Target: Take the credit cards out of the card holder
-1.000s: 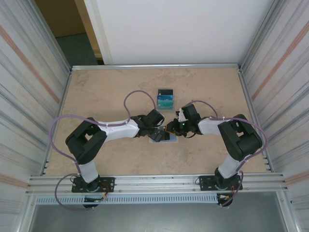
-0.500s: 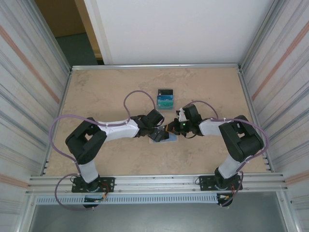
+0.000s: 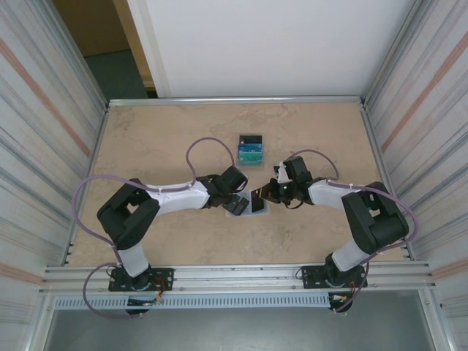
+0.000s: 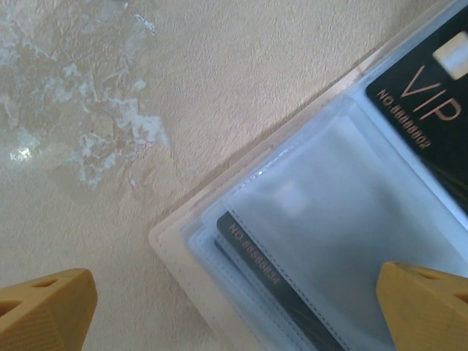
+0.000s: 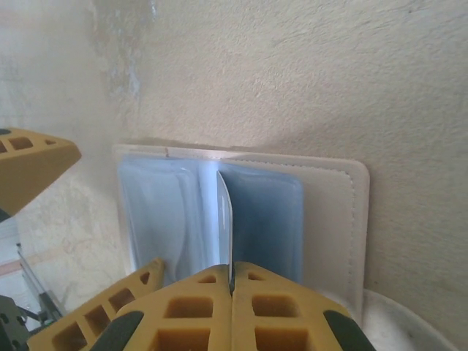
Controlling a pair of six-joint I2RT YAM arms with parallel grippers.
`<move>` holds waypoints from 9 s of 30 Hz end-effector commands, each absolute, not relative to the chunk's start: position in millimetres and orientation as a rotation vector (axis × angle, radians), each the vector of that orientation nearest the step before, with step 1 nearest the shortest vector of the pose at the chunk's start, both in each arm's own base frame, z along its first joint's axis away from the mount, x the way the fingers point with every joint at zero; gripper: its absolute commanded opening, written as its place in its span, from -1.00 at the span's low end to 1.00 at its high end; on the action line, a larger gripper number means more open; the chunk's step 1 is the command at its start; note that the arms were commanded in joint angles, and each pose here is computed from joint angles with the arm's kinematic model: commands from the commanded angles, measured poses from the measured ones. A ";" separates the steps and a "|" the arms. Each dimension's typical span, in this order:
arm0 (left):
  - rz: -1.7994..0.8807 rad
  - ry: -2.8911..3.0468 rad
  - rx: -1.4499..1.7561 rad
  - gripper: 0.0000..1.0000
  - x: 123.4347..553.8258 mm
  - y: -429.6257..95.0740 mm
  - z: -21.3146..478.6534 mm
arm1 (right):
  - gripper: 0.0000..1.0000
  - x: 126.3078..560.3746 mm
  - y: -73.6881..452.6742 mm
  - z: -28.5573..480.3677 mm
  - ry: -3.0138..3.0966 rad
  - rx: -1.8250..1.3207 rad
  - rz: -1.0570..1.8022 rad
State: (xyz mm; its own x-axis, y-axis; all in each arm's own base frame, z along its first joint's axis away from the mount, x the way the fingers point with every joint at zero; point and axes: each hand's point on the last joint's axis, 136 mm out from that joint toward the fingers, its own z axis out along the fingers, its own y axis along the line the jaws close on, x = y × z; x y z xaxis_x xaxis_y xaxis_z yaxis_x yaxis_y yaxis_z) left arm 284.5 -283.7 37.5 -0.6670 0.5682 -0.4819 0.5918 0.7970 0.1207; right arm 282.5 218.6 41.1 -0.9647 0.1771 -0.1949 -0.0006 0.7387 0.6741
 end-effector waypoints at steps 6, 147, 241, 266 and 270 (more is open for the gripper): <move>-0.039 2.462 0.817 0.97 283.0 -261.4 65.0 | -1.00 273.8 196.2 63.0 2.649 0.042 0.917; -1.188 1.570 0.473 -1.00 248.0 -266.6 313.5 | 0.10 261.4 237.9 280.6 1.804 -0.166 1.349; -1.001 1.562 1.392 -1.00 212.2 -312.0 311.2 | 0.29 181.3 251.0 325.2 1.703 -0.822 1.148; -0.604 1.523 1.561 -1.00 392.8 -321.2 231.7 | 0.97 252.3 144.1 321.9 1.868 -0.120 0.640; -0.608 1.508 1.596 -1.00 412.4 -324.2 211.9 | 0.97 258.6 124.8 316.2 1.889 -0.009 0.545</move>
